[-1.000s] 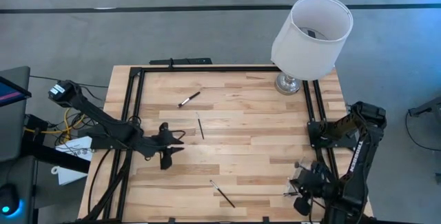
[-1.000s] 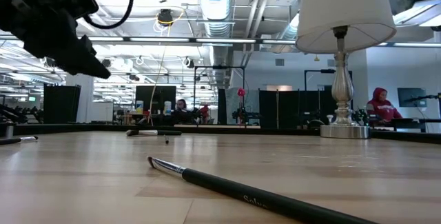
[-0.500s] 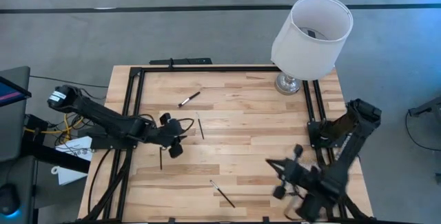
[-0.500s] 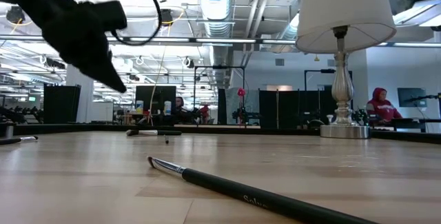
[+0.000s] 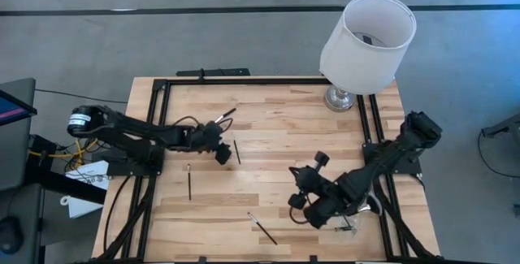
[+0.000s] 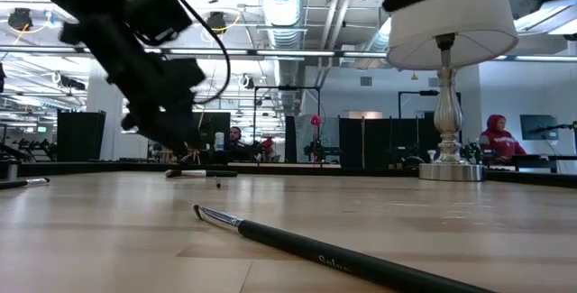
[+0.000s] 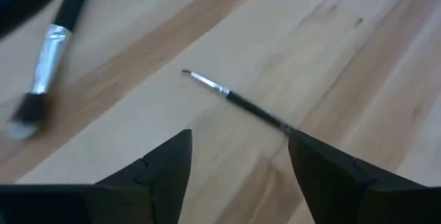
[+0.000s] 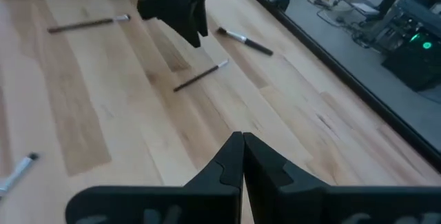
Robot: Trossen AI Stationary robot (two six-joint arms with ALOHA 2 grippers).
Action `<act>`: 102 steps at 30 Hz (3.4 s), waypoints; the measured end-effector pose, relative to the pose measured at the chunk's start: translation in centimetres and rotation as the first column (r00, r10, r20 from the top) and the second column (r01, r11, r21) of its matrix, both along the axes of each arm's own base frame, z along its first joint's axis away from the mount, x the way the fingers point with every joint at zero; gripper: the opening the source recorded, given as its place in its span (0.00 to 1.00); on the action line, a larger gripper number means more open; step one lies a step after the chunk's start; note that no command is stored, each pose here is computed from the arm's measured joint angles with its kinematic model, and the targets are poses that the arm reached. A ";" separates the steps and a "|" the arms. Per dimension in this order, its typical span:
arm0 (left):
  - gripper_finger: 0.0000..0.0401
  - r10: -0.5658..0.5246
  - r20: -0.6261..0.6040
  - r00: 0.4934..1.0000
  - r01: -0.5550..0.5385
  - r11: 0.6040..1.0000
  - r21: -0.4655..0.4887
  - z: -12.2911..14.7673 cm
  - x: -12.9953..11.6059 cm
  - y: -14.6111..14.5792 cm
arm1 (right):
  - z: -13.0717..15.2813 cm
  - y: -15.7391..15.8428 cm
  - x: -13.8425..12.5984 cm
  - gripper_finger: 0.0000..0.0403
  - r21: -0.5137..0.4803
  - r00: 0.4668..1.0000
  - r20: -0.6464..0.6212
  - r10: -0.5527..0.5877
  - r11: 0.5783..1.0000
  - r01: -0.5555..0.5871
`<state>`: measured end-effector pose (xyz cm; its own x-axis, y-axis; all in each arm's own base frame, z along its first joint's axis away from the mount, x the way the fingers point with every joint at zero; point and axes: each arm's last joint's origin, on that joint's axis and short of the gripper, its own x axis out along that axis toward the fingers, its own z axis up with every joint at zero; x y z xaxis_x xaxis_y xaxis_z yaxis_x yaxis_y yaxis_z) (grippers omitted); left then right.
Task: Pick & Place Makeup Brushes
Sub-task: Put the black liner brush into the transparent organizer
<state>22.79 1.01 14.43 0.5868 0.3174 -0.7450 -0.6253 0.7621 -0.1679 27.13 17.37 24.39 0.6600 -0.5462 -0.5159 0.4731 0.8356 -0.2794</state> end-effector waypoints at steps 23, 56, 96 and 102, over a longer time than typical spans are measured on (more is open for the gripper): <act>0.51 0.140 -0.162 0.977 -0.139 0.990 0.019 -2.9 5.6 1.7 | -1.0 -2.0 0.4 0.00 -0.205 0.977 -0.206 0.053 0.974 -0.095; 0.03 -0.266 0.032 0.963 0.263 0.961 0.085 4.3 4.3 -1.7 | -4.0 -4.4 -0.1 0.00 -0.134 0.964 -0.262 -0.036 0.991 0.000; 0.03 -0.720 0.653 0.233 0.349 0.689 0.635 6.3 2.2 -12.0 | -4.5 -2.6 4.3 0.30 -0.118 0.619 0.577 0.533 0.805 -0.582; 0.03 -0.724 0.643 0.249 0.359 0.686 0.633 5.3 5.0 -12.8 | -5.8 -2.2 4.8 0.30 -0.155 0.600 0.577 0.554 0.796 -0.585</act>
<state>27.82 -11.82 19.74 0.9301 -0.2622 0.2572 0.2693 0.9630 0.0081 31.90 15.14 18.57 0.9970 0.0572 0.0519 -0.0529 0.9953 -0.0808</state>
